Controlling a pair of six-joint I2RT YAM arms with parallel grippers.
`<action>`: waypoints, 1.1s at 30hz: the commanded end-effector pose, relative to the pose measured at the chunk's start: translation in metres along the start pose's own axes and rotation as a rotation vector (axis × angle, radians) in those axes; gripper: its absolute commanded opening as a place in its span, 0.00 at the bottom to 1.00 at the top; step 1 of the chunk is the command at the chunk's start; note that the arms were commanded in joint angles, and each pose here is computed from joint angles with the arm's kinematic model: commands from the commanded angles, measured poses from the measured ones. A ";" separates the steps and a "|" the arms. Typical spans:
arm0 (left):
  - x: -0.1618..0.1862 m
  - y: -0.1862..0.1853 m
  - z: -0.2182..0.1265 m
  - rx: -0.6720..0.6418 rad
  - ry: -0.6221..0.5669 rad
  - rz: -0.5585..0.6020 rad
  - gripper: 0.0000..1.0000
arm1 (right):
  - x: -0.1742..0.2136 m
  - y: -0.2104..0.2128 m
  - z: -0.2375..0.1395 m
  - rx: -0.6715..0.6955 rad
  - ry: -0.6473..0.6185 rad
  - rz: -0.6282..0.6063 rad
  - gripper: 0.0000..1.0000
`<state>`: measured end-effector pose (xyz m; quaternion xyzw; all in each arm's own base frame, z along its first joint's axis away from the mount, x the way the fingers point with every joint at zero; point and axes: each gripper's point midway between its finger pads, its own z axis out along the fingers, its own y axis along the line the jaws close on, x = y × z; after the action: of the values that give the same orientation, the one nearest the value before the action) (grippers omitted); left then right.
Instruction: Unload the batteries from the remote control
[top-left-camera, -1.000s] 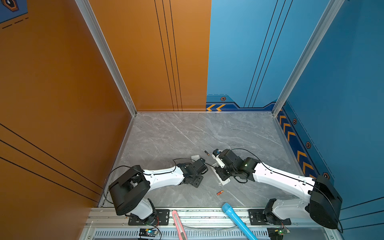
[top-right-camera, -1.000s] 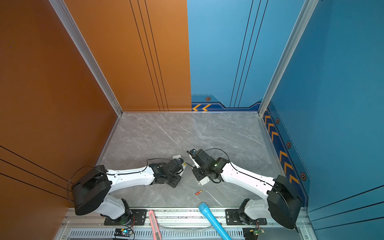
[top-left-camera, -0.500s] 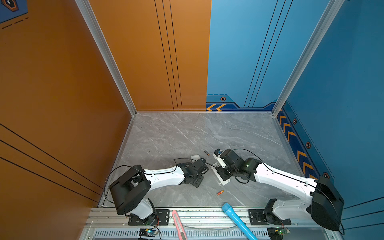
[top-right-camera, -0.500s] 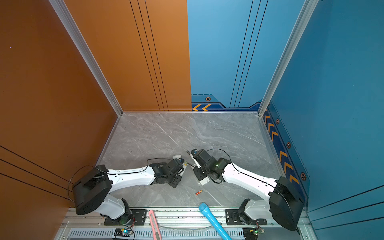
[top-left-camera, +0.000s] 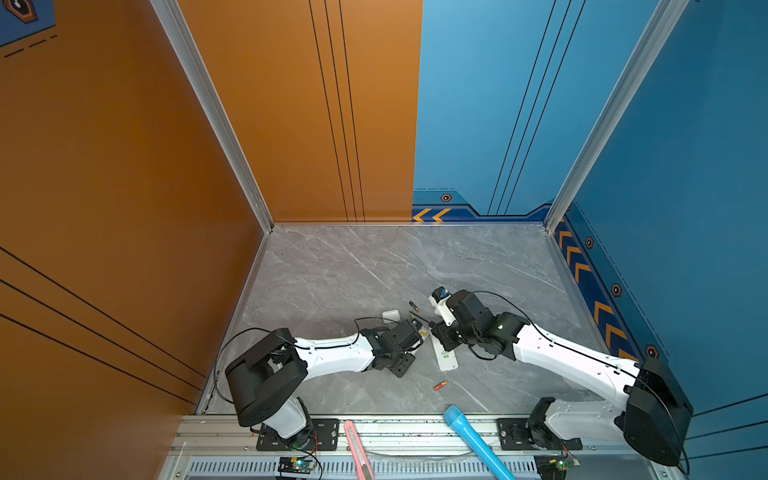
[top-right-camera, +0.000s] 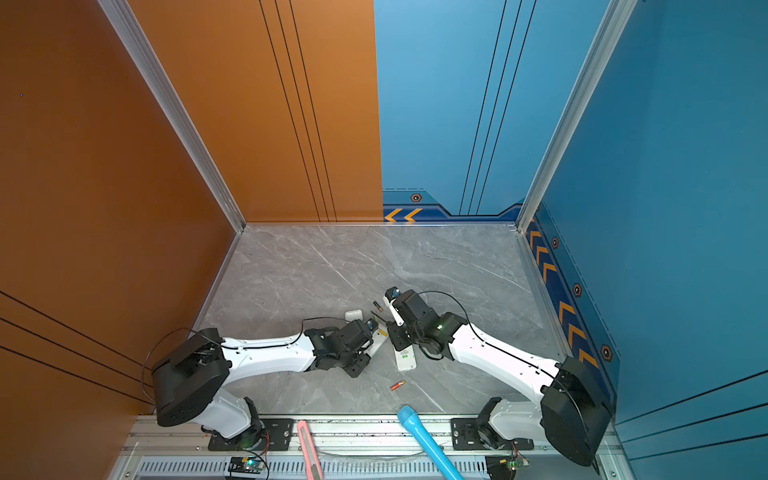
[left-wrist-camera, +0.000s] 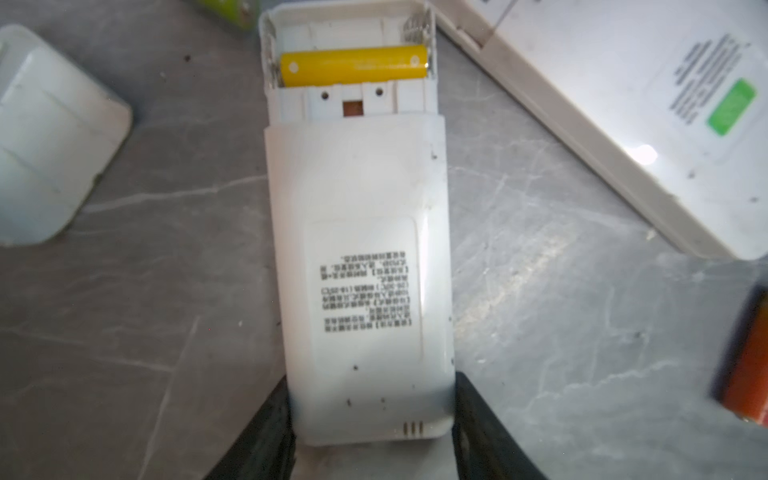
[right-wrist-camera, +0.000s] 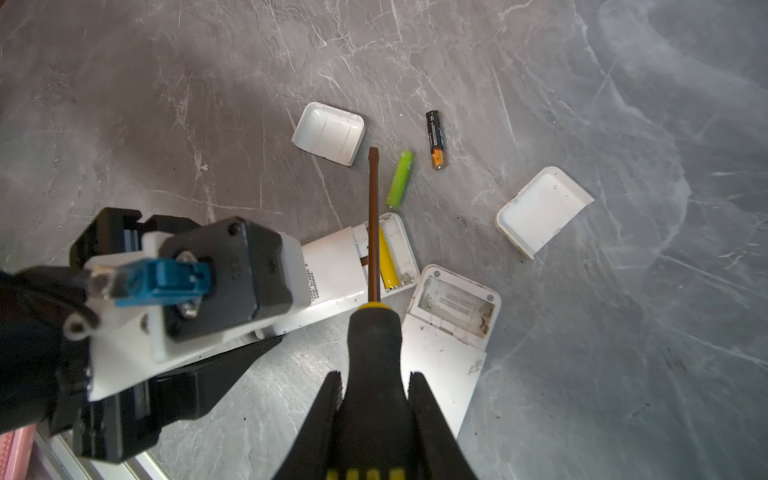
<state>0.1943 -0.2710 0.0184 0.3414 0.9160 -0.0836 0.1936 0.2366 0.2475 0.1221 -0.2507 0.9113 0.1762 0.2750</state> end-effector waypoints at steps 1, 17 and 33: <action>0.055 -0.035 0.016 0.182 0.190 0.043 0.00 | -0.003 -0.002 -0.006 -0.009 -0.010 0.010 0.00; 0.071 -0.009 0.009 0.076 0.221 -0.021 0.00 | 0.041 0.001 -0.030 -0.074 0.162 0.092 0.00; 0.093 -0.002 -0.023 -0.061 0.227 -0.074 0.04 | 0.059 -0.002 -0.052 -0.034 0.354 0.155 0.00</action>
<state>0.1512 -0.2602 0.0215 0.3188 0.9273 -0.0956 0.1714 0.1783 0.2012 0.1189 -0.2163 0.9571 0.1615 0.1054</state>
